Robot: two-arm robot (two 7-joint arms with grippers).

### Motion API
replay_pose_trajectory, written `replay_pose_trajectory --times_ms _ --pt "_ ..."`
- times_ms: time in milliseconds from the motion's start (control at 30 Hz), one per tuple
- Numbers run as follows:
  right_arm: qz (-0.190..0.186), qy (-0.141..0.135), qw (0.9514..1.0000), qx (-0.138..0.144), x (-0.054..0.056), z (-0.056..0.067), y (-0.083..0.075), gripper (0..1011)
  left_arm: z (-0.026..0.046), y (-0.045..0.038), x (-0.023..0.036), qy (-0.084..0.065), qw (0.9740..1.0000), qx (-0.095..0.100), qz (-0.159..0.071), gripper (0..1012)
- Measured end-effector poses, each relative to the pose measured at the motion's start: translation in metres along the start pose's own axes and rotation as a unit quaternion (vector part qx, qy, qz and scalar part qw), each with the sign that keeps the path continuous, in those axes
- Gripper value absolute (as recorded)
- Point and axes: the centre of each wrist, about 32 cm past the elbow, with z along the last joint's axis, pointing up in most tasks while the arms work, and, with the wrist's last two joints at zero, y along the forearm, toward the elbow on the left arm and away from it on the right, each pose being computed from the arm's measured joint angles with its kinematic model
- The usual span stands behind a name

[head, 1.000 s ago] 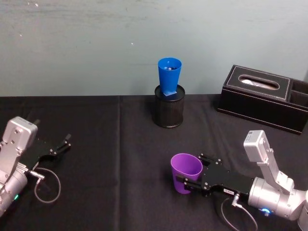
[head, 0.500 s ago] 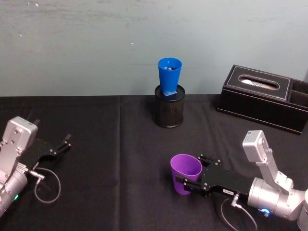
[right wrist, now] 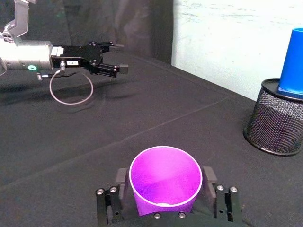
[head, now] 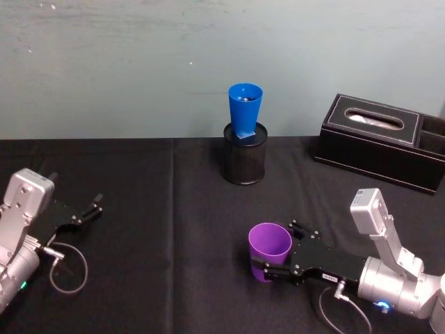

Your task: Pick up one cup with a gripper and tap it against the other cup.

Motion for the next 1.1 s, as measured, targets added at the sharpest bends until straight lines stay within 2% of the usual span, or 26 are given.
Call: replay_pose_trajectory --times_ms 67,800,1100 --pt "0.0 0.0 1.0 0.0 0.0 0.0 0.0 1003 0.0 0.0 0.0 0.0 1.0 0.0 0.0 1000" --pt "0.0 0.0 1.0 0.001 0.0 0.0001 0.0001 1000 0.0 0.0 0.0 0.0 1.0 0.0 0.0 1000" --pt "0.003 -0.007 0.9999 0.015 -0.004 0.0037 -0.0016 1000 0.0 0.0 0.0 0.0 1.0 0.0 0.0 1000"
